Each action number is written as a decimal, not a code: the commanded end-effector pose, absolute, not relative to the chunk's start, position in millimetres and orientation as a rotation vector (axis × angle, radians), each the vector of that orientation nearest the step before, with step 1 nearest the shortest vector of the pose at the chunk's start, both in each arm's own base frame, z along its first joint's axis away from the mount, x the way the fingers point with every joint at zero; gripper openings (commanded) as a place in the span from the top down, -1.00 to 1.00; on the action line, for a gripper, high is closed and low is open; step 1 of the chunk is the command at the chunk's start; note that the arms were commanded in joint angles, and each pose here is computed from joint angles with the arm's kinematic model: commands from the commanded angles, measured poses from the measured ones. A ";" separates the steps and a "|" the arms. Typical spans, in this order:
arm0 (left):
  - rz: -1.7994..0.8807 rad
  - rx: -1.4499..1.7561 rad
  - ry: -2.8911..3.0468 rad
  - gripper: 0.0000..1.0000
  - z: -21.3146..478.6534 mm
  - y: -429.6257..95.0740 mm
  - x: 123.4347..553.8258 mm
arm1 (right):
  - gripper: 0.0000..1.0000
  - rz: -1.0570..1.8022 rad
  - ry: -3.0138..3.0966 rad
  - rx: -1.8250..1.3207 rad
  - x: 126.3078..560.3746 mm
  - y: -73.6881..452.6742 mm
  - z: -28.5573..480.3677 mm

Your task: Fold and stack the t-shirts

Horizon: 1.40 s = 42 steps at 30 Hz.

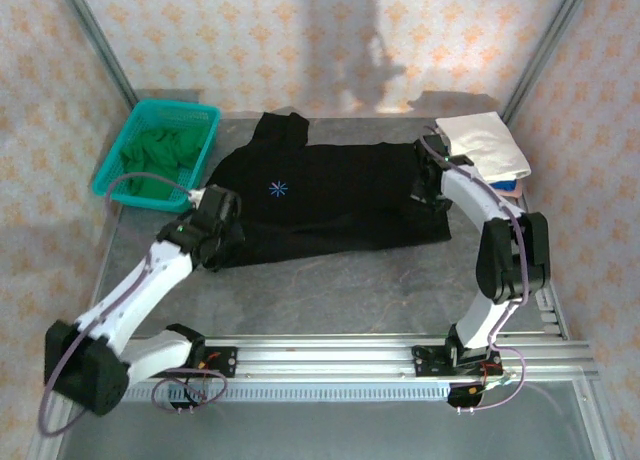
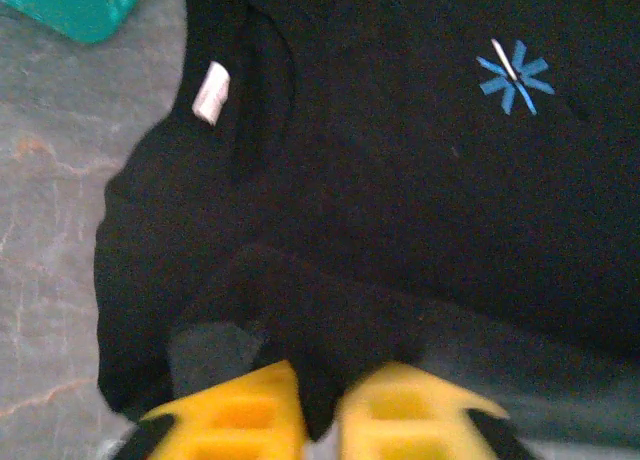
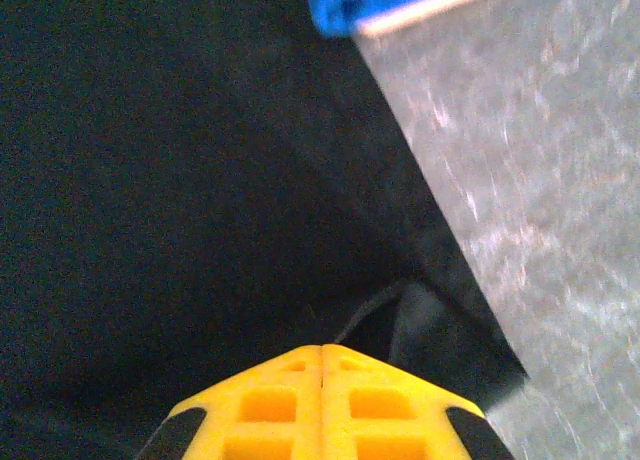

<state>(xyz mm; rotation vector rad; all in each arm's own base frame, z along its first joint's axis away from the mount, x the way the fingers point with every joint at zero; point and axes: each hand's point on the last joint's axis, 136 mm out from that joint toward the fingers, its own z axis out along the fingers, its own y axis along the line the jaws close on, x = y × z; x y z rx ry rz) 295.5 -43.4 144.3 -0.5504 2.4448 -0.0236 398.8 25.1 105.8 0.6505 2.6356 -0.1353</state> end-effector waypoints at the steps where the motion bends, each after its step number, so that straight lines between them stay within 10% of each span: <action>1: 0.016 -0.511 2.504 0.23 136.0 -38.6 336.4 | 1.00 -0.263 2.675 0.677 407.9 6.5 94.1; 10: 0.039 -0.434 2.628 -0.09 128.3 -46.5 383.7 | 0.92 -0.374 2.683 0.736 400.6 -19.7 97.0; 21: -0.179 -0.474 2.716 -0.25 57.1 -69.0 316.7 | 0.18 -0.189 2.689 0.760 377.3 -2.0 88.5; 38: -0.008 -0.564 2.730 -0.06 41.7 -40.2 358.5 | 0.19 -0.139 2.732 0.744 378.3 6.4 69.3; 42: -0.011 -0.577 2.721 0.24 45.8 -36.8 370.0 | 0.19 -0.121 2.739 0.746 377.1 8.6 64.0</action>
